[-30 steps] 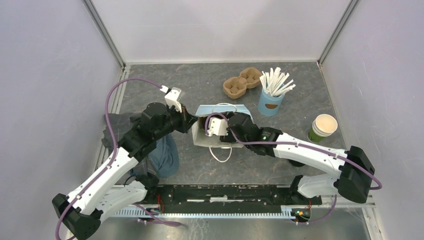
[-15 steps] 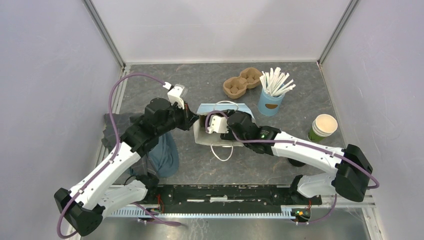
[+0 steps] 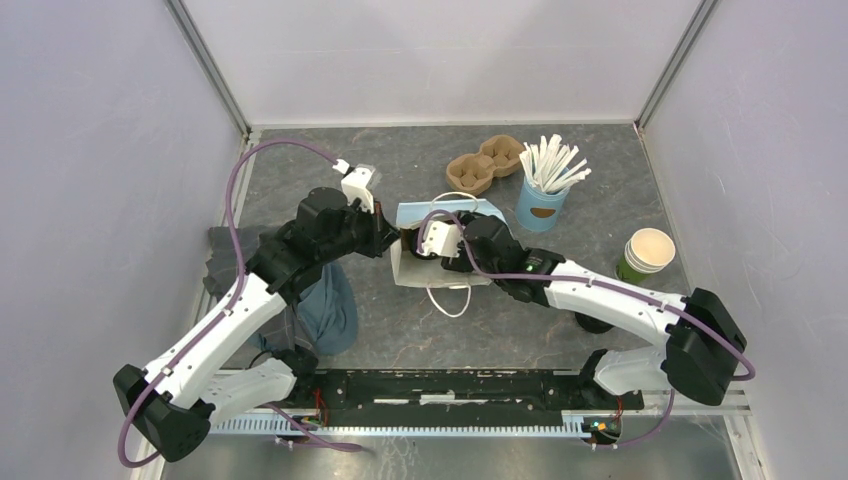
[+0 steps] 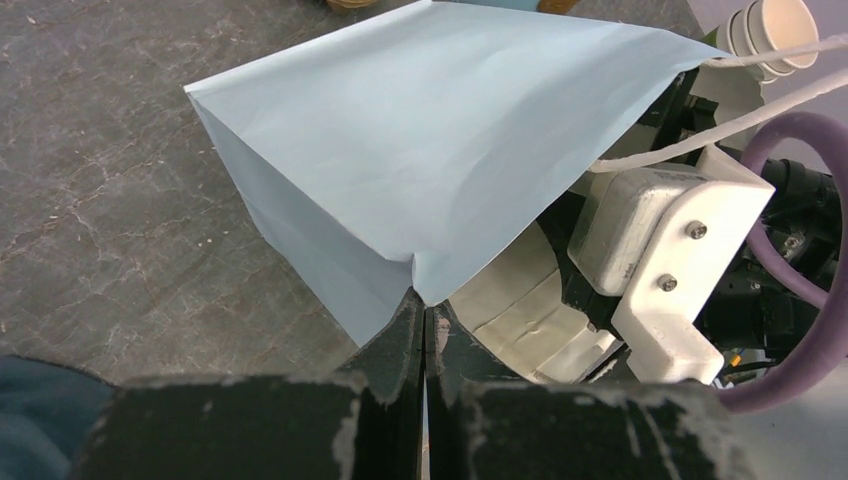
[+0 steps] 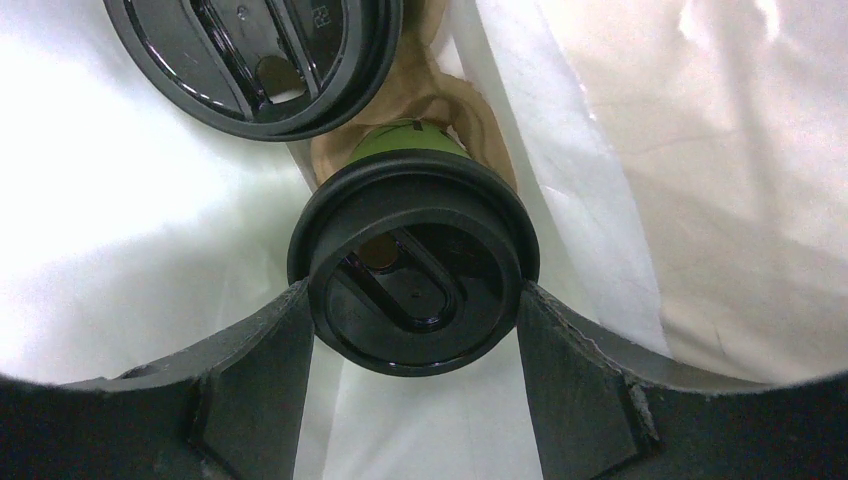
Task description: Pack the takeout coffee
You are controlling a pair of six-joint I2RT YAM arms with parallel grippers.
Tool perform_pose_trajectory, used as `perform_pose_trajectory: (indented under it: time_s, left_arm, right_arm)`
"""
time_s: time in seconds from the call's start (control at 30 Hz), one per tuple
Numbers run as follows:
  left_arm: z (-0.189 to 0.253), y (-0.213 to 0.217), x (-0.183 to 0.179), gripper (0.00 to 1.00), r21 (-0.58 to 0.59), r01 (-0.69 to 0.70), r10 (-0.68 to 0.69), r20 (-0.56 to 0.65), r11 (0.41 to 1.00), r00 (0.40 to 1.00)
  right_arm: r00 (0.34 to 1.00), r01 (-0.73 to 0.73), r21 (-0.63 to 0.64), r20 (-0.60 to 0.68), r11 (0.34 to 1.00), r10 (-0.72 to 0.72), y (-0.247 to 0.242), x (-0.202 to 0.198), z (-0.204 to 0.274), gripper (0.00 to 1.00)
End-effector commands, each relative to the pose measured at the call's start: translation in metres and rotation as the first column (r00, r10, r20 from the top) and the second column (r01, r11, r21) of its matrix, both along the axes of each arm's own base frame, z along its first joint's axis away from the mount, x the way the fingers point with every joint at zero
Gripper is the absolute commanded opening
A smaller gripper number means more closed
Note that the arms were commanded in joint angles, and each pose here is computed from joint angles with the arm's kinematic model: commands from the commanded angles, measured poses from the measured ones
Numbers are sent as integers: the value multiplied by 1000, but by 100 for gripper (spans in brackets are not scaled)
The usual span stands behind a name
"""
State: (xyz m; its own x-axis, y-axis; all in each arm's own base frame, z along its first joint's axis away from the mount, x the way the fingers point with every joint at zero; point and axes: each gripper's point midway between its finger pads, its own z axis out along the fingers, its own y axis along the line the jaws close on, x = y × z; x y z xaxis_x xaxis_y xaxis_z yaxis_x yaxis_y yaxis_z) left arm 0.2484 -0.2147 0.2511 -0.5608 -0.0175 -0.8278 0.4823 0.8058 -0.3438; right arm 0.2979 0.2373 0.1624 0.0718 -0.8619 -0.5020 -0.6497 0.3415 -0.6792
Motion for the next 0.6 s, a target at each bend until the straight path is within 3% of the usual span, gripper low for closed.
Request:
perform_pose_trajectory:
  time_s: [0.0,0.57]
  left_arm:
    - [0,3,-8,2,-12,-13,12,-69,1000,998]
    - [24,-7,-41,2,-123,18,-46,-226,992,973]
  right_arm:
    - [1000,24,53,0,998,-24,1,11,2,19]
    - [997,-3,5,-73,1000,3,-5,-1,14,21]
